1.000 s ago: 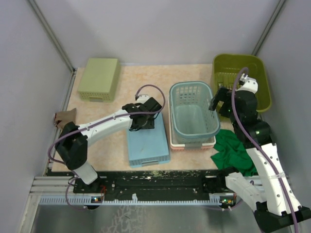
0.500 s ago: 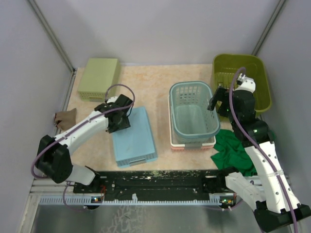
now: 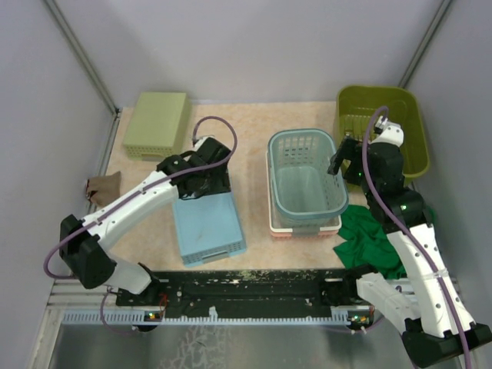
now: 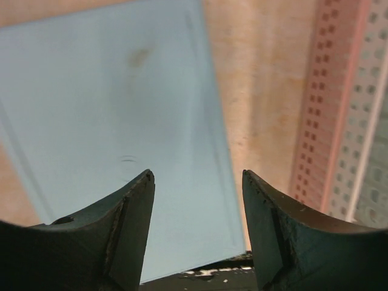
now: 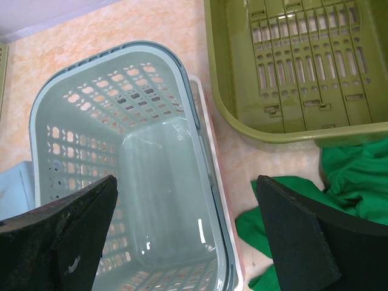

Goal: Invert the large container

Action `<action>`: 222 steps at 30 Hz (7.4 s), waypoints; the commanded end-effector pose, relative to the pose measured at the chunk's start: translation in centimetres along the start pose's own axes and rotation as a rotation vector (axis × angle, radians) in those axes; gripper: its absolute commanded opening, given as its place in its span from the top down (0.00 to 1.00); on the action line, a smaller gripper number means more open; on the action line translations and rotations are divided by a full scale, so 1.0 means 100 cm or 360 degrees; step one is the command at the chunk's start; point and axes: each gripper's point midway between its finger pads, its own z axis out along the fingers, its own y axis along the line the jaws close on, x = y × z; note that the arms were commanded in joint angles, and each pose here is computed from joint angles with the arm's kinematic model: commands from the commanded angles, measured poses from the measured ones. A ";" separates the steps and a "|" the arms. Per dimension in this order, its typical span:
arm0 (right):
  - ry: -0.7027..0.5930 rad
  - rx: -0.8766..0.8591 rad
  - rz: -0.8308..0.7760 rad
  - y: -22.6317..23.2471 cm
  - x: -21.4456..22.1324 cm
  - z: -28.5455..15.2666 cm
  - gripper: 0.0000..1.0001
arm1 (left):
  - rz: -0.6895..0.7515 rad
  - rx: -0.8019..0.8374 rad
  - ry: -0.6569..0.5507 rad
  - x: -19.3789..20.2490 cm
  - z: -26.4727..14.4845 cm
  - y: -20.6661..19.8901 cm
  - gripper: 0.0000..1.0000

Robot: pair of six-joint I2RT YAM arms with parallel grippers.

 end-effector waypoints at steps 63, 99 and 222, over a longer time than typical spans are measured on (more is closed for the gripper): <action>0.0065 -0.0377 0.0001 0.057 -0.006 0.005 0.05 | -0.0463 0.0022 0.0339 0.021 0.066 0.138 0.36; 0.0516 -0.0324 -0.0440 0.179 0.110 0.046 0.55 | -0.0381 0.0386 0.0130 -0.021 0.042 0.095 0.35; 0.0812 -0.1314 0.0349 0.289 0.153 0.060 1.00 | -0.0602 0.1563 -0.0203 -0.115 -0.079 0.045 0.06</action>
